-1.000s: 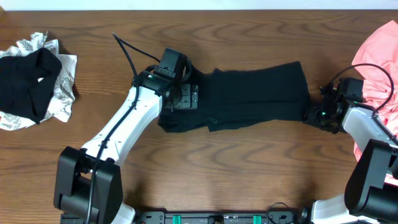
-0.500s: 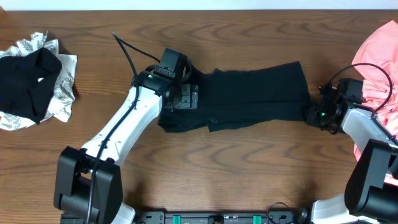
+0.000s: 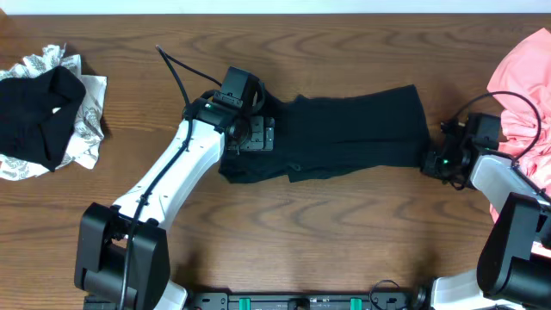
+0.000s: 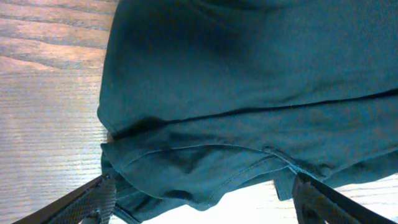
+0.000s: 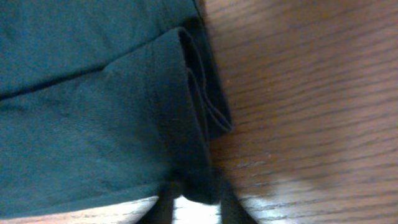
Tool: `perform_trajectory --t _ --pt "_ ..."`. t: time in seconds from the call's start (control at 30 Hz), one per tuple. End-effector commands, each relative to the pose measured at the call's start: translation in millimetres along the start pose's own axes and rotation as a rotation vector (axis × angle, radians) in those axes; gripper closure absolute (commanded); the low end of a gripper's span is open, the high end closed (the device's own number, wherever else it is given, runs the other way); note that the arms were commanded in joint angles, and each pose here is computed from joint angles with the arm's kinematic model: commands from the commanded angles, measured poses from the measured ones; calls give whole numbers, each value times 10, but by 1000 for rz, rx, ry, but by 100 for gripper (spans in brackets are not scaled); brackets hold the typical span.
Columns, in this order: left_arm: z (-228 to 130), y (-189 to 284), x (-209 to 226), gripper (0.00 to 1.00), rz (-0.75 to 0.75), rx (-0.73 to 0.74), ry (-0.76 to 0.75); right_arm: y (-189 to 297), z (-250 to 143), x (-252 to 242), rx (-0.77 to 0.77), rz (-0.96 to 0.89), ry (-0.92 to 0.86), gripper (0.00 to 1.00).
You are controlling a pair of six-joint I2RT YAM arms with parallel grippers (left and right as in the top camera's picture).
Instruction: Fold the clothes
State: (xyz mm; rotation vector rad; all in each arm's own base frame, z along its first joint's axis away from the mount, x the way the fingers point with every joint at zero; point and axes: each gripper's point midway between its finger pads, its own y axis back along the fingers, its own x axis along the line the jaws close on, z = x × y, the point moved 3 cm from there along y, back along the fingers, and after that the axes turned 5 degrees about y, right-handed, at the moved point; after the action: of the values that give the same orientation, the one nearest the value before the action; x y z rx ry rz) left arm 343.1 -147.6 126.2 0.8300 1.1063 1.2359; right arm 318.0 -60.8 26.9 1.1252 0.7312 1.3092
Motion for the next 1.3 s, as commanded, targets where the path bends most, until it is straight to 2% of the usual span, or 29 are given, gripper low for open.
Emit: perform_trajectory --t 0.0,0.37,0.77,1.27 --pt "-17 -22 15 9 7 10 7 2 -40 -2 2 10 -11 99" --pt "-16 -23 15 9 7 9 7 201 177 48 -61 23 -62 99" --pt "-16 -22 15 9 7 9 7 369 636 379 -221 273 -155 99" --pt "-17 -23 15 9 7 10 7 493 1023 345 -396 279 -251 99"
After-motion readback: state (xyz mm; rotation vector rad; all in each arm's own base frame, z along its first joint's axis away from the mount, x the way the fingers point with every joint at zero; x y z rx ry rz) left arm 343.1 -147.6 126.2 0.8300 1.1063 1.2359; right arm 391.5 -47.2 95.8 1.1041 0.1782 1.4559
